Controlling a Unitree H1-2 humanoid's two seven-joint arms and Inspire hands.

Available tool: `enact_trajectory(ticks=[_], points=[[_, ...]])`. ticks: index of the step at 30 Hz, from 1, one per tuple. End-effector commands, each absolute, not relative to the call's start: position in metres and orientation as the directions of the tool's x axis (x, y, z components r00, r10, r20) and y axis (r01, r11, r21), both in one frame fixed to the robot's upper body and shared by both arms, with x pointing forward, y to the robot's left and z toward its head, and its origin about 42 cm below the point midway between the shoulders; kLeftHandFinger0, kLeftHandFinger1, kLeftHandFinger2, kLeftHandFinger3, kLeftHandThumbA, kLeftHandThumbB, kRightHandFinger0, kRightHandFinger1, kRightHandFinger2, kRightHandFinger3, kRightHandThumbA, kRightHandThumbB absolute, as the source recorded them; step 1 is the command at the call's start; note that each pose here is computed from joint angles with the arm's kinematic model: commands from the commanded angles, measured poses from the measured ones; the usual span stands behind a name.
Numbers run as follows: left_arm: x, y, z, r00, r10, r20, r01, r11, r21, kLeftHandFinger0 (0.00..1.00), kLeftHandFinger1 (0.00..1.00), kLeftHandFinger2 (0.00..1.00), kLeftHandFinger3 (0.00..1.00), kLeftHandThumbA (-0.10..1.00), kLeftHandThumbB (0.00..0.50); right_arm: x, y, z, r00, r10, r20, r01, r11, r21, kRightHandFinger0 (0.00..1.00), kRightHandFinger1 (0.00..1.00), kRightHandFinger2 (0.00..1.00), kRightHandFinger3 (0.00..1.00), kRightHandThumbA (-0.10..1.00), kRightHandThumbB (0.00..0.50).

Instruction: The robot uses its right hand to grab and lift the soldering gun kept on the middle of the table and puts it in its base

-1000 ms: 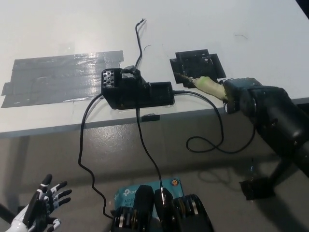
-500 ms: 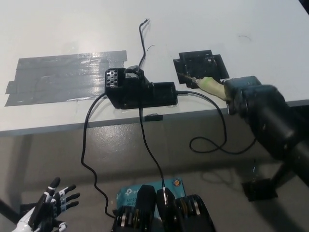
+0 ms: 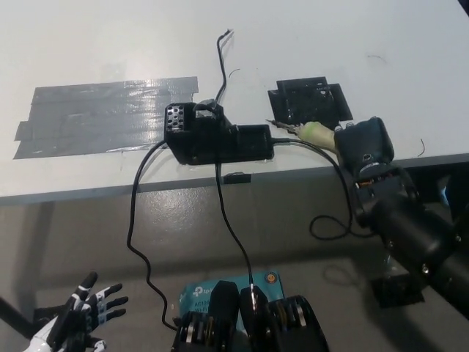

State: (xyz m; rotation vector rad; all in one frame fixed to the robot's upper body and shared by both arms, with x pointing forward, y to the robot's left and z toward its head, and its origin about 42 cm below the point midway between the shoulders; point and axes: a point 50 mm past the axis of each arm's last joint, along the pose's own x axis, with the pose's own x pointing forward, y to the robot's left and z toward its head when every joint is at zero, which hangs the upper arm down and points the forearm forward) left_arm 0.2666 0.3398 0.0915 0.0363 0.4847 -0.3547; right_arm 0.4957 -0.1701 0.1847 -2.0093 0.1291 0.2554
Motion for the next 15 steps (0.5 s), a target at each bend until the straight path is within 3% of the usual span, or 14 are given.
enact_trajectory(ticks=[1,3,4,5,6,7,10,11,12,14,15], points=[[0.27,0.35,0.105,0.828,-0.345,-0.442,0.38,0.925,-0.01,1.0,1.0,1.0,1.0,1.0,0.223,0.471,-0.203,0.127,0.936,0.02,-0.352,-0.297,-0.492,-0.818,0.0,0.35,0.64,0.56,0.06,0.0],[0.274,0.35,0.107,0.833,-0.34,-0.436,0.375,0.927,-0.006,1.0,1.0,1.0,1.0,1.0,0.222,0.474,-0.206,0.131,0.945,0.048,-0.325,-0.267,-0.463,-0.845,0.0,0.34,0.62,0.45,0.03,0.0],[0.274,0.351,0.107,0.832,-0.341,-0.438,0.377,0.926,-0.004,1.0,1.0,1.0,1.0,1.0,0.222,0.474,-0.209,0.133,0.951,0.071,-0.302,-0.24,-0.449,-0.861,0.02,0.34,0.59,0.32,0.0,0.0],[0.273,0.351,0.107,0.831,-0.339,-0.44,0.375,0.927,-0.008,1.0,1.0,1.0,1.0,1.0,0.234,0.474,-0.21,0.136,0.951,0.067,-0.302,-0.245,-0.433,-0.867,0.08,0.38,0.62,0.35,-0.04,0.0],[0.27,0.353,0.106,0.83,-0.334,-0.447,0.369,0.929,-0.009,1.0,1.0,1.0,1.0,1.0,0.245,0.475,-0.21,0.14,0.95,0.057,-0.307,-0.26,-0.4,-0.879,0.1,0.41,0.64,0.48,-0.08,0.0],[0.269,0.354,0.105,0.828,-0.335,-0.45,0.371,0.928,-0.007,1.0,1.0,1.0,1.0,1.0,0.244,0.478,-0.212,0.145,0.951,0.051,-0.304,-0.264,-0.373,-0.889,0.09,0.4,0.64,0.54,-0.1,0.0],[0.265,0.355,0.102,0.823,-0.338,-0.456,0.372,0.928,-0.017,1.0,1.0,1.0,1.0,1.0,0.248,0.481,-0.216,0.15,0.954,0.017,-0.3,-0.282,-0.299,-0.912,0.02,0.37,0.63,0.5,-0.1,0.0],[0.263,0.355,0.102,0.822,-0.335,-0.46,0.371,0.928,-0.014,1.0,1.0,1.0,1.0,1.0,0.242,0.482,-0.219,0.154,0.955,0.009,-0.295,-0.282,-0.268,-0.921,0.02,0.38,0.65,0.59,-0.09,0.0],[0.262,0.354,0.102,0.82,-0.33,-0.467,0.367,0.93,-0.012,1.0,1.0,1.0,1.0,1.0,0.233,0.486,-0.223,0.164,0.963,-0.005,-0.268,-0.263,-0.209,-0.942,0.01,0.37,0.65,0.57,-0.08,0.016],[0.262,0.354,0.101,0.818,-0.33,-0.47,0.366,0.93,-0.016,1.0,1.0,1.0,1.0,1.0,0.239,0.49,-0.228,0.176,0.975,0.006,-0.223,-0.218,-0.174,-0.96,0.0,0.25,0.55,0.55,-0.1,0.01],[0.261,0.354,0.1,0.817,-0.33,-0.473,0.365,0.931,-0.02,1.0,1.0,1.0,1.0,1.0,0.241,0.491,-0.229,0.179,0.977,0.005,-0.212,-0.209,-0.164,-0.964,0.0,0.24,0.54,0.55,-0.1,0.007]])
